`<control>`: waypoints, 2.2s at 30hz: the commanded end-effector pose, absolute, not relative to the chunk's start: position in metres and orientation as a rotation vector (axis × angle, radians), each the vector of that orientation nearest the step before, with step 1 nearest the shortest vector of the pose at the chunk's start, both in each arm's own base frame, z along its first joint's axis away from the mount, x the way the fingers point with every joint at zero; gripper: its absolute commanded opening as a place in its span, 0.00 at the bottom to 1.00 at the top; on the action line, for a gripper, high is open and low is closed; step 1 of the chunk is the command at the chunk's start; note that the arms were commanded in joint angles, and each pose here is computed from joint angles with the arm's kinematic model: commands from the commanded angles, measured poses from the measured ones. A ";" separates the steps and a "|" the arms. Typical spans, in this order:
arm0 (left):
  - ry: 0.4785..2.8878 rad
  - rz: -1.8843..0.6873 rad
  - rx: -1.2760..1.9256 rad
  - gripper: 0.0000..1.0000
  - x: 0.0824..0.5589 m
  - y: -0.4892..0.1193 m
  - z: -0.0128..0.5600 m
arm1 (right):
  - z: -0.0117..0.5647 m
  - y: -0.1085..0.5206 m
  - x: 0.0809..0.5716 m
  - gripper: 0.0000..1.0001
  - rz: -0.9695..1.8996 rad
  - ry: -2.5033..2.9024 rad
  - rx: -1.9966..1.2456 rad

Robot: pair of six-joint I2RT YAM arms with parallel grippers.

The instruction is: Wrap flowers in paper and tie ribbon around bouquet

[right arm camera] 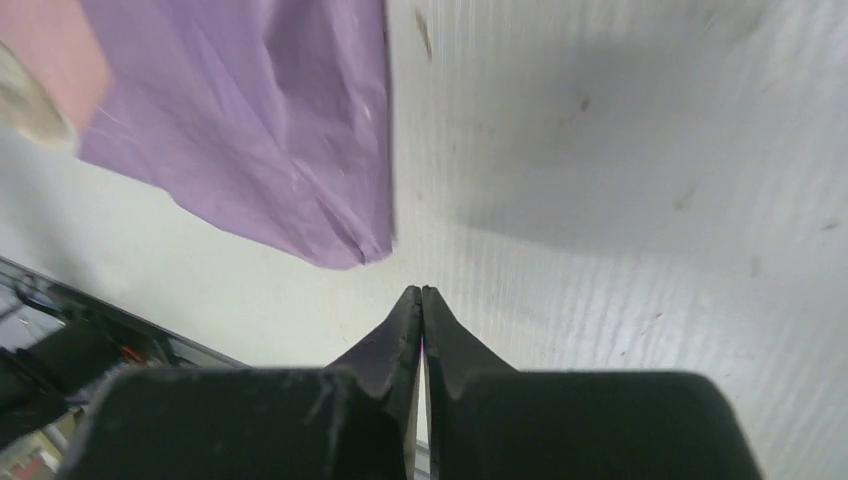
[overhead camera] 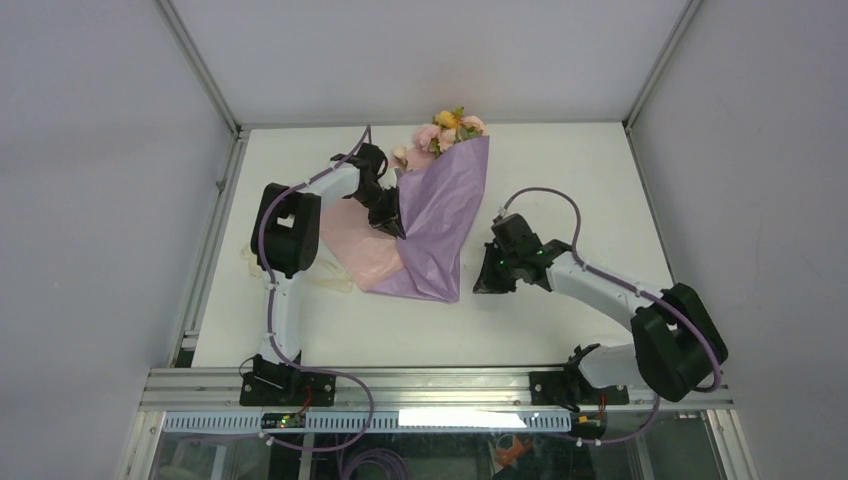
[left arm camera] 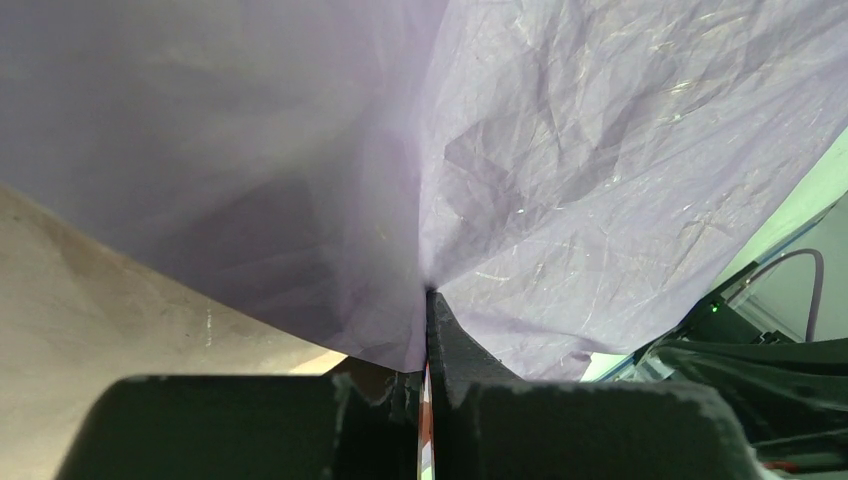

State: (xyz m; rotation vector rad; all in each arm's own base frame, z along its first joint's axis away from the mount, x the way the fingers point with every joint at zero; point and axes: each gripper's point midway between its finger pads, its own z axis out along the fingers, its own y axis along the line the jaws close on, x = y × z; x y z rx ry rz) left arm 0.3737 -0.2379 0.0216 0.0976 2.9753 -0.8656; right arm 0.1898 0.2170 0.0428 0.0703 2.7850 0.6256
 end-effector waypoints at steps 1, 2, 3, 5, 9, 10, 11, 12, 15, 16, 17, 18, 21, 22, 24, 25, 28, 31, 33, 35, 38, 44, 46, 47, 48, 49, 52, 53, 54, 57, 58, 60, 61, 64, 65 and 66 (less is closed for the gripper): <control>2.942 -0.772 0.156 0.00 0.379 -0.234 0.027 | 0.104 0.226 0.249 0.06 0.764 2.611 0.062; 2.943 -0.774 0.161 0.00 0.378 -0.235 0.027 | 0.112 0.234 0.262 0.06 0.783 2.590 0.015; 2.943 -0.775 0.163 0.00 0.377 -0.236 0.027 | 0.116 0.241 0.276 0.06 0.792 2.578 -0.024; 2.944 -0.770 0.165 0.00 0.377 -0.236 0.027 | 0.118 0.264 0.306 0.06 0.837 2.570 -0.087; 2.940 -0.733 0.184 0.00 0.376 -0.232 0.026 | 0.099 0.283 0.349 0.04 0.891 2.586 -0.074; 2.940 -0.728 0.186 0.00 0.375 -0.231 0.027 | 0.088 0.280 0.355 0.03 0.884 2.612 -0.048; 2.938 -0.724 0.190 0.00 0.375 -0.230 0.027 | 0.075 0.274 0.359 0.02 0.865 2.644 -0.022; 2.937 -0.720 0.192 0.00 0.375 -0.230 0.027 | 0.061 0.266 0.359 0.00 0.835 2.683 0.001; 2.936 -0.693 0.201 0.00 0.376 -0.227 0.027 | 0.025 0.225 0.357 0.00 0.688 2.786 0.108; 2.936 -0.685 0.208 0.00 0.376 -0.226 0.026 | 0.019 0.208 0.358 0.00 0.628 2.804 0.155; 2.936 -0.679 0.212 0.00 0.376 -0.225 0.026 | 0.016 0.187 0.360 0.00 0.584 2.809 0.219; 2.937 -0.675 0.216 0.00 0.376 -0.224 0.026 | 0.016 0.169 0.363 0.00 0.528 2.799 0.264; 2.943 -0.684 0.216 0.00 0.375 -0.225 0.024 | 0.030 0.130 0.369 0.00 0.397 2.771 0.315; 2.944 -0.692 0.218 0.00 0.375 -0.226 0.024 | 0.038 0.123 0.369 0.00 0.343 2.767 0.278; 2.949 -0.698 0.219 0.00 0.373 -0.228 0.023 | 0.053 0.128 0.360 0.00 0.305 2.776 0.148; 2.949 -0.703 0.221 0.00 0.373 -0.229 0.023 | 0.061 0.139 0.355 0.00 0.322 2.763 0.077; 2.946 -0.710 0.220 0.00 0.372 -0.231 0.025 | 0.081 0.200 0.326 0.00 0.542 2.701 -0.141; 2.945 -0.707 0.218 0.00 0.372 -0.230 0.026 | 0.101 0.265 0.299 0.00 0.869 2.579 -0.229; 2.947 -0.705 0.215 0.00 0.372 -0.230 0.026 | 0.104 0.296 0.288 0.00 1.002 2.538 -0.233; 2.951 -0.697 0.210 0.00 0.371 -0.229 0.025 | 0.089 0.308 0.280 0.00 1.017 2.572 -0.213; 2.954 -0.674 0.207 0.00 0.371 -0.227 0.023 | 0.055 0.290 0.274 0.00 0.871 2.677 -0.125; 2.954 -0.673 0.209 0.00 0.372 -0.226 0.022 | 0.042 0.250 0.262 0.00 0.588 2.811 -0.199; 2.949 -0.675 0.215 0.00 0.372 -0.227 0.024 | 0.069 0.259 0.272 0.00 0.600 2.745 -0.259; 2.945 -0.679 0.219 0.00 0.373 -0.228 0.025 | 0.084 0.265 0.276 0.00 0.611 2.711 -0.278; 2.941 -0.682 0.223 0.00 0.373 -0.229 0.026 | 0.099 0.274 0.281 0.00 0.638 2.672 -0.289; 2.940 -0.684 0.226 0.00 0.373 -0.229 0.027 | 0.111 0.285 0.286 0.00 0.679 2.630 -0.286; 2.941 -0.686 0.227 0.00 0.373 -0.231 0.027 | 0.127 0.329 0.294 0.00 0.883 2.544 -0.249; 2.940 -0.684 0.228 0.00 0.373 -0.231 0.026 | 0.123 0.341 0.299 0.00 0.940 2.539 -0.215; 2.939 -0.684 0.230 0.00 0.373 -0.231 0.027 | 0.116 0.348 0.304 0.00 0.971 2.545 -0.180; 2.925 -0.685 0.245 0.00 0.376 -0.231 0.032 | 0.090 0.363 0.318 0.00 0.998 2.577 -0.095; 2.914 -0.687 0.260 0.00 0.378 -0.232 0.035 | 0.078 0.368 0.320 0.00 1.008 2.596 -0.072; 2.891 -0.685 0.292 0.05 0.384 -0.232 0.043 | 0.055 0.376 0.320 0.00 1.035 2.644 -0.043; 2.874 -0.691 0.303 0.09 0.388 -0.233 0.050 | 0.040 0.375 0.317 0.00 1.023 2.684 -0.026; 2.840 -0.721 0.360 0.39 0.391 -0.233 0.072 | -0.004 0.357 0.305 0.00 0.904 2.791 0.051; 2.820 -0.725 0.386 0.46 0.392 -0.231 0.083 | -0.012 0.350 0.301 0.00 0.864 2.813 0.076; 2.786 -0.728 0.415 0.53 0.394 -0.228 0.098 | -0.018 0.344 0.298 0.00 0.835 2.825 0.095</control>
